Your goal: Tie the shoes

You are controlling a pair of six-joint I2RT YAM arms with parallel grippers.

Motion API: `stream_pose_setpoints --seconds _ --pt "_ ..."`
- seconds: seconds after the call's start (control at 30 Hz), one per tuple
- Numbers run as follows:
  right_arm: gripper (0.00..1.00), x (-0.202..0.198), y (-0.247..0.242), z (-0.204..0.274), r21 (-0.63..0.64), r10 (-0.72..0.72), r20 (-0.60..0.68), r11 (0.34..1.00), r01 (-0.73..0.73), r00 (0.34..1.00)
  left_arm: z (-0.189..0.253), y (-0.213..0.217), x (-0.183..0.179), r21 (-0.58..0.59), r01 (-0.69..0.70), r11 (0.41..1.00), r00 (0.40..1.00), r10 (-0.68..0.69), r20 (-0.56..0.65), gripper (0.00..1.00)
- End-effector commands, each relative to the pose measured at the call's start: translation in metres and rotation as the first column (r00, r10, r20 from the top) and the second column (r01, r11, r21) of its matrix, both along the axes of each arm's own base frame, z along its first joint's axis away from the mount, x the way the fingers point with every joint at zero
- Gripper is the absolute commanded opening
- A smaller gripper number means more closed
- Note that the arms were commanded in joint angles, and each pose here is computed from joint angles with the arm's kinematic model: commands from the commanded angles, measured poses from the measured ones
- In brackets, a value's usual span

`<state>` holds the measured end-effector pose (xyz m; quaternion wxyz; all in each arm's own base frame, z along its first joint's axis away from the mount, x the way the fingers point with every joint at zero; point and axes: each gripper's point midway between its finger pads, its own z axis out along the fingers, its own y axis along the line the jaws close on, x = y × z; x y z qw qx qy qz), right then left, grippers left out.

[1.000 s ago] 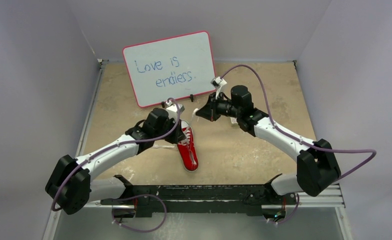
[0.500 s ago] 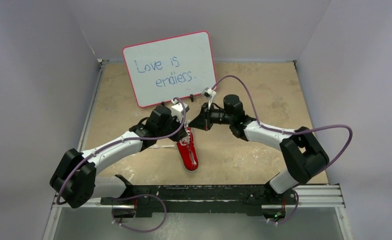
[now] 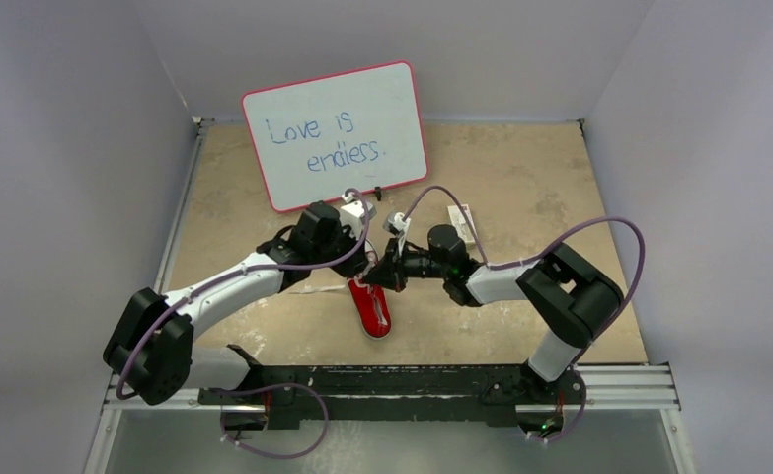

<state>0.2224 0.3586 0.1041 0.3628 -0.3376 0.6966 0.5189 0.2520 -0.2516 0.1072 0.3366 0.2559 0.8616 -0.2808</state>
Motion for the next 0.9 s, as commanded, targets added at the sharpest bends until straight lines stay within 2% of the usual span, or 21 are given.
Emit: stream_pose_setpoints --seconds 0.0,0.13,0.27,0.4,0.6,0.67,0.77,0.87 --pt "0.0 0.024 0.017 0.032 0.099 -0.078 0.243 0.994 0.055 0.967 0.024 -0.007 0.009 -0.07 -0.004 0.998 1.0 0.005 0.012 0.0" --pt "0.0 0.041 0.015 0.019 0.026 -0.146 0.32 0.989 0.146 0.936 0.022 -0.002 0.008 -0.093 -0.018 0.996 0.999 0.014 -0.042 0.0" --pt "0.0 0.061 -0.002 0.007 -0.055 -0.248 0.409 0.954 0.295 0.878 0.023 0.001 0.007 -0.107 -0.028 0.994 0.997 0.02 -0.071 0.0" --pt "0.0 0.058 0.001 -0.003 -0.094 -0.204 0.416 0.96 0.265 0.886 0.025 -0.001 0.01 -0.133 -0.045 0.99 0.996 0.035 -0.082 0.0" --pt "0.0 0.051 0.014 -0.001 -0.084 -0.191 0.417 0.965 0.247 0.889 0.027 -0.008 0.017 -0.186 -0.067 0.98 0.994 0.049 -0.096 0.0" --pt "0.0 0.054 0.01 -0.007 -0.113 -0.223 0.426 0.948 0.296 0.877 0.029 -0.01 0.021 -0.2 -0.077 0.977 0.993 0.058 -0.099 0.0" --pt "0.0 0.071 -0.009 -0.013 -0.135 -0.342 0.441 0.888 0.439 0.829 0.027 -0.01 0.025 -0.197 -0.1 0.975 0.99 0.078 -0.115 0.0" --pt "0.0 0.069 0.003 -0.015 -0.129 -0.304 0.428 0.912 0.391 0.851 0.024 -0.008 0.027 -0.218 -0.133 0.967 0.984 0.102 -0.146 0.0"
